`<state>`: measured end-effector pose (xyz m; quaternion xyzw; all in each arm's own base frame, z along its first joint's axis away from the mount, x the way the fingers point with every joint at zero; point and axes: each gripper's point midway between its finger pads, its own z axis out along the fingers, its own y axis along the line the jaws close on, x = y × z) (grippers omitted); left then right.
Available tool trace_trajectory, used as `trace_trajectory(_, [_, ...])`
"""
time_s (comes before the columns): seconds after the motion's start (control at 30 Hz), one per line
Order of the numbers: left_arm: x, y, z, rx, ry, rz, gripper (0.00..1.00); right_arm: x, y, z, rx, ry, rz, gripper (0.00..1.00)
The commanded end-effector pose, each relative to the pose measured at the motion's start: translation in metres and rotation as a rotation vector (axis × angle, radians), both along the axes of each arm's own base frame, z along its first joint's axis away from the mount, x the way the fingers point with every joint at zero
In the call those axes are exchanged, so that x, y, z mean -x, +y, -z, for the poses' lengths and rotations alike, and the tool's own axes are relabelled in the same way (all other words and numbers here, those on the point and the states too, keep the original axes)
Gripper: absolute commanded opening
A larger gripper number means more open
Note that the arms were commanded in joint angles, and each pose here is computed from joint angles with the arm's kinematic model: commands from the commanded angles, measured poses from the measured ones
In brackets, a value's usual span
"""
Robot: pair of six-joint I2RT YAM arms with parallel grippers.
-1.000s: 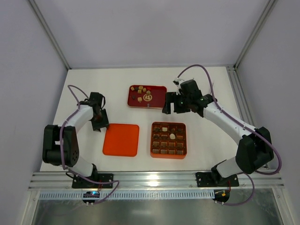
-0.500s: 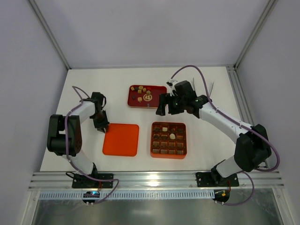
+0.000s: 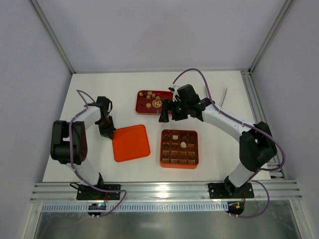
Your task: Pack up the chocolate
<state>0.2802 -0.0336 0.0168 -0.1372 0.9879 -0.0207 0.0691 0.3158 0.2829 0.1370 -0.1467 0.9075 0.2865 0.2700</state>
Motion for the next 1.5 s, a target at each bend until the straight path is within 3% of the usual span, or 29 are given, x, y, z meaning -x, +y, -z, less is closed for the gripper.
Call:
trace_trajectory(0.0, [-0.010,-0.002,-0.019,0.027,-0.064,0.010,0.00,-0.016,0.031,-0.028,-0.069,-0.078,-0.060,0.88])
trace_trajectory(0.33, [-0.007,-0.020,-0.041,0.129,-0.140,0.011,0.00,-0.028,0.069,-0.024,-0.048,-0.046,-0.143,0.87])
trace_trajectory(0.83, [-0.012,-0.026,-0.063,0.203,-0.209,0.002,0.00,-0.037,0.085,0.020,0.021,0.038,-0.194,0.87])
trace_trajectory(1.47, [-0.012,-0.029,-0.068,0.232,-0.234,0.002,0.00,-0.027,0.117,0.057,-0.134,0.101,-0.316,0.81])
